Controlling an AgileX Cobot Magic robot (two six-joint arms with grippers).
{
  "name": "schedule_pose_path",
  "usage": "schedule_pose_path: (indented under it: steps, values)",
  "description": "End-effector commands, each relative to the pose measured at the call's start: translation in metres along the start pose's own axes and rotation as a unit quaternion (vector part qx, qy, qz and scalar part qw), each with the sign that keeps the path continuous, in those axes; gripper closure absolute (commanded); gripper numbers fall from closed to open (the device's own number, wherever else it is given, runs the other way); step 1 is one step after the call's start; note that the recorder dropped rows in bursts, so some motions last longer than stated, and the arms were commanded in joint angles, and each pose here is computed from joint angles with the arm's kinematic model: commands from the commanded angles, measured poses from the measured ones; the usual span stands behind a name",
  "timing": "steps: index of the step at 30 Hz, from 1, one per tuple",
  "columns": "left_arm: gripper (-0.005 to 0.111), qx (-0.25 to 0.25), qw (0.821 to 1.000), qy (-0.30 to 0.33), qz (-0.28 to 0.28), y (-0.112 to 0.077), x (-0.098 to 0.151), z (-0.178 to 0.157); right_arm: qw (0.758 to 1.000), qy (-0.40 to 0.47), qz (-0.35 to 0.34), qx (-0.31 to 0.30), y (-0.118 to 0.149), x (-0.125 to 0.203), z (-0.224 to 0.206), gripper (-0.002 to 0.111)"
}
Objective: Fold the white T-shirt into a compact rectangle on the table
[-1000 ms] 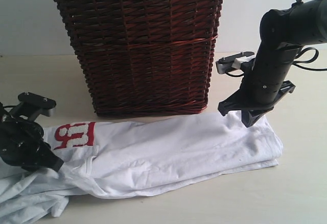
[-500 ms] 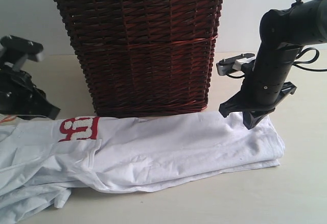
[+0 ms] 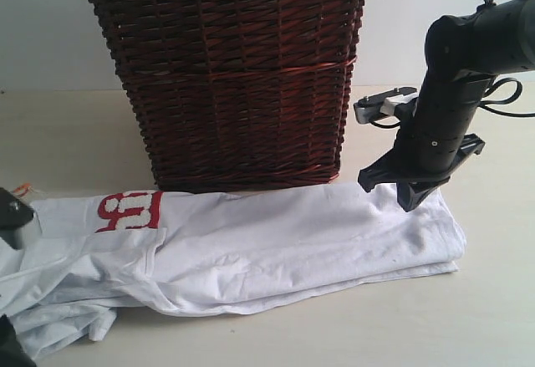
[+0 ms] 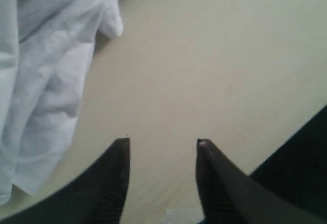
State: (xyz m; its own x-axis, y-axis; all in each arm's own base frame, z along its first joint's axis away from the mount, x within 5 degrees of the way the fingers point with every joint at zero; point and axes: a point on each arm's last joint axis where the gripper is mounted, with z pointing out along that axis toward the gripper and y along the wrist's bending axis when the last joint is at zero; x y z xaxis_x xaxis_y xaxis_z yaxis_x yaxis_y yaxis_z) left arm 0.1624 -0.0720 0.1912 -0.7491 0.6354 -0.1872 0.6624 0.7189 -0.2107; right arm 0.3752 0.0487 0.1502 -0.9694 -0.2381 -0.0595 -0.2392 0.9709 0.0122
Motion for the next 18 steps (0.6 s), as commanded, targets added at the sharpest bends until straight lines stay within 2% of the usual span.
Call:
schedule_pose_path:
  steps: [1,4,6,10,15,18]
  values:
    - [0.050,-0.077,0.996,-0.045,0.026,0.009,0.004,0.014,1.000,-0.009,-0.003,0.004,-0.002,0.001,-0.004,0.108]
    - [0.052,-0.111,0.991,-0.072,0.035,0.017,-0.001,0.018,1.000,-0.008,-0.003,0.003,-0.002,0.001,-0.004,0.108]
    - [0.053,-0.114,0.990,-0.070,0.032,0.019,-0.001,0.025,1.000,-0.008,-0.002,0.003,-0.002,0.001,-0.004,0.108]
    - [0.053,-0.082,0.994,-0.065,-0.003,0.019,-0.003,0.036,1.000,-0.006,-0.002,0.003,-0.002,0.001,-0.004,0.108]
    - [0.053,-0.066,0.996,-0.066,0.006,0.014,-0.002,0.034,1.000,-0.007,-0.002,0.003,-0.002,0.001,-0.004,0.108]
    - [0.053,-0.075,0.995,-0.067,0.018,0.014,-0.002,0.032,1.000,-0.007,-0.002,0.003,-0.002,0.001,-0.004,0.108]
